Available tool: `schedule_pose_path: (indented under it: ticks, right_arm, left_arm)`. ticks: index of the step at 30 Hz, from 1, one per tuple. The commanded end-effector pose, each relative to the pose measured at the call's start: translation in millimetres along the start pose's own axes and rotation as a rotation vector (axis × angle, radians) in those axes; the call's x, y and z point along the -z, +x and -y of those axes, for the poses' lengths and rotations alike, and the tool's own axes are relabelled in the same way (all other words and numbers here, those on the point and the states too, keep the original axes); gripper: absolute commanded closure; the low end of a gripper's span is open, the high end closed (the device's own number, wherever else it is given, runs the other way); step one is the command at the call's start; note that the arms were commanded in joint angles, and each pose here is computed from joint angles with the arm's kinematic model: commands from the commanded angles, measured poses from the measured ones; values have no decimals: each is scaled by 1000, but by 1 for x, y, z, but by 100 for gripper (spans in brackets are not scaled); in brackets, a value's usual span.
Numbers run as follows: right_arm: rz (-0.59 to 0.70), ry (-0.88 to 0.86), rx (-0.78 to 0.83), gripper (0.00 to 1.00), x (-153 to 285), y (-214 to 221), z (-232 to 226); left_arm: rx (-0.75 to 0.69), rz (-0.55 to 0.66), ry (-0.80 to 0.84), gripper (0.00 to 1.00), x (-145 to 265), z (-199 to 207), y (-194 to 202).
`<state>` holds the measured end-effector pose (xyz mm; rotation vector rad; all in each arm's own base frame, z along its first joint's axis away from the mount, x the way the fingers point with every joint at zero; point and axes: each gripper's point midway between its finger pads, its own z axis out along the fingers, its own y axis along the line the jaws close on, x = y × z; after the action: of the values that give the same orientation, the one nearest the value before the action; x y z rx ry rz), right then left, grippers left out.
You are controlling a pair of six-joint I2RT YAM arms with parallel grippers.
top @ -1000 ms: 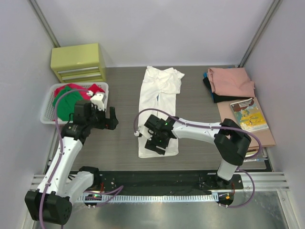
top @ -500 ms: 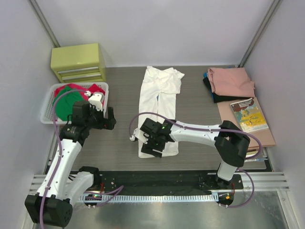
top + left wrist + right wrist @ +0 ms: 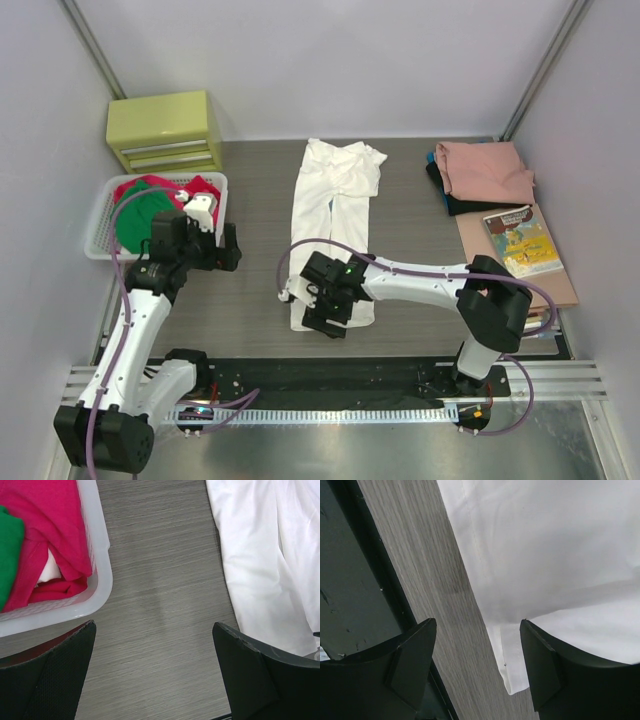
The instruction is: Fold and stack the t-shirts
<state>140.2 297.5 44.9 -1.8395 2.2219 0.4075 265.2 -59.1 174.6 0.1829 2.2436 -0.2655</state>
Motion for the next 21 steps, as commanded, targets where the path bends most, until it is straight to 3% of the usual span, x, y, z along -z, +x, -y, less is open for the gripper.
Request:
schedule_pose_path:
  ticks: [1, 7, 9, 15, 21]
  right_arm:
    - [19, -31, 19, 27, -5, -8, -7]
    - [-29, -52, 37, 27, -23, -4, -15]
    - [-44, -49, 33, 40, -29, -3, -15]
    - [-46, -10, 41, 34, -33, -9, -7]
    - [-80, -4, 44, 34, -46, -1, -4]
  left_arm:
    - [-15, 21, -16, 0, 0, -5, -5]
    - [-24, 13, -22, 0, -2, -7, -4]
    - [-22, 13, -24, 0, -2, -7, -4]
    - [-21, 30, 1, 0, 4, -2, -6]
    - [-24, 40, 9, 0, 6, 0, -7]
